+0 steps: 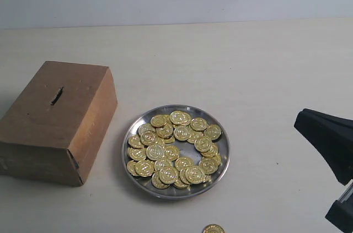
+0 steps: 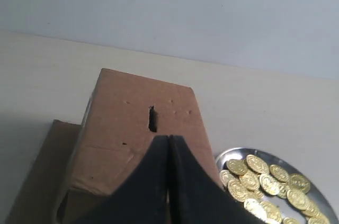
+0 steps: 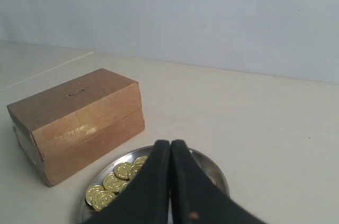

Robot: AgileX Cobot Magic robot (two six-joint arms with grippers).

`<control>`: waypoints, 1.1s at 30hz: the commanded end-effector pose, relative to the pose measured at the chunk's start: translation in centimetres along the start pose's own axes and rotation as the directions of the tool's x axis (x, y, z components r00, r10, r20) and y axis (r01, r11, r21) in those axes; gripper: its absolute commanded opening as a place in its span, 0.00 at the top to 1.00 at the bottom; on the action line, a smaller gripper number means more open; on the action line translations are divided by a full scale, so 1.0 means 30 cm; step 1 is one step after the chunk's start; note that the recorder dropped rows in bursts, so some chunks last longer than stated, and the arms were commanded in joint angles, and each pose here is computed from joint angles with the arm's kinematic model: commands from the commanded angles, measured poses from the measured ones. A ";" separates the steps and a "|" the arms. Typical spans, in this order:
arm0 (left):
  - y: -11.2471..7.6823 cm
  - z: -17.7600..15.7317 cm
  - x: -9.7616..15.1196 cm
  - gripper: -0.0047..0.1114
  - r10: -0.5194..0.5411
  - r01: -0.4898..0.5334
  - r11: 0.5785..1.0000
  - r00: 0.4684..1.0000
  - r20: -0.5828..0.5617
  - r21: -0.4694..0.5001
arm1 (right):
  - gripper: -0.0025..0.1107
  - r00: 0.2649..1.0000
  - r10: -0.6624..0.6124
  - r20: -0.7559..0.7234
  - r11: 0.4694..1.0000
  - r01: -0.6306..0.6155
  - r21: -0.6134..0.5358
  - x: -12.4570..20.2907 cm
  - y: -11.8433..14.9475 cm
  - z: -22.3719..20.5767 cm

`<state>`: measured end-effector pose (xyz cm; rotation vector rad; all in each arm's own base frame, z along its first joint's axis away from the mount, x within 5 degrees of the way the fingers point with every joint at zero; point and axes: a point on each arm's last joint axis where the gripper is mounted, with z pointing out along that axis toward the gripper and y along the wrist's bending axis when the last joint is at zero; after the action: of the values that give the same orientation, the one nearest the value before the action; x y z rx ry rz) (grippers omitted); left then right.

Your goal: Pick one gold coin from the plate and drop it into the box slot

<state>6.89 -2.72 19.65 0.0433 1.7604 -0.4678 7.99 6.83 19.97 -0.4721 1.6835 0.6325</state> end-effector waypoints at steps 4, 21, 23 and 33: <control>-0.012 -0.001 0.003 0.95 -0.132 0.132 0.990 0.991 -0.004 0.043 | 0.98 0.994 0.029 -0.109 1.000 -0.027 0.016 0.037 -0.005 -0.005; -0.003 -0.001 -0.001 0.95 0.118 -0.118 0.993 0.993 0.014 0.010 | 0.98 0.989 -0.091 -0.116 0.996 0.092 0.004 0.039 -0.005 -0.005; -0.003 -0.001 -0.001 0.95 0.118 -0.118 0.993 0.993 0.014 0.010 | 0.98 0.989 -0.091 -0.116 0.996 0.092 0.004 0.039 -0.005 -0.005; -0.003 -0.001 -0.001 0.95 0.118 -0.118 0.993 0.993 0.014 0.010 | 0.98 0.989 -0.096 -0.116 0.995 0.097 0.003 0.039 -0.005 -0.005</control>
<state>6.88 -2.80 19.80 0.1467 1.7319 -0.3963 7.77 6.72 18.84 -0.5904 1.7731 0.5393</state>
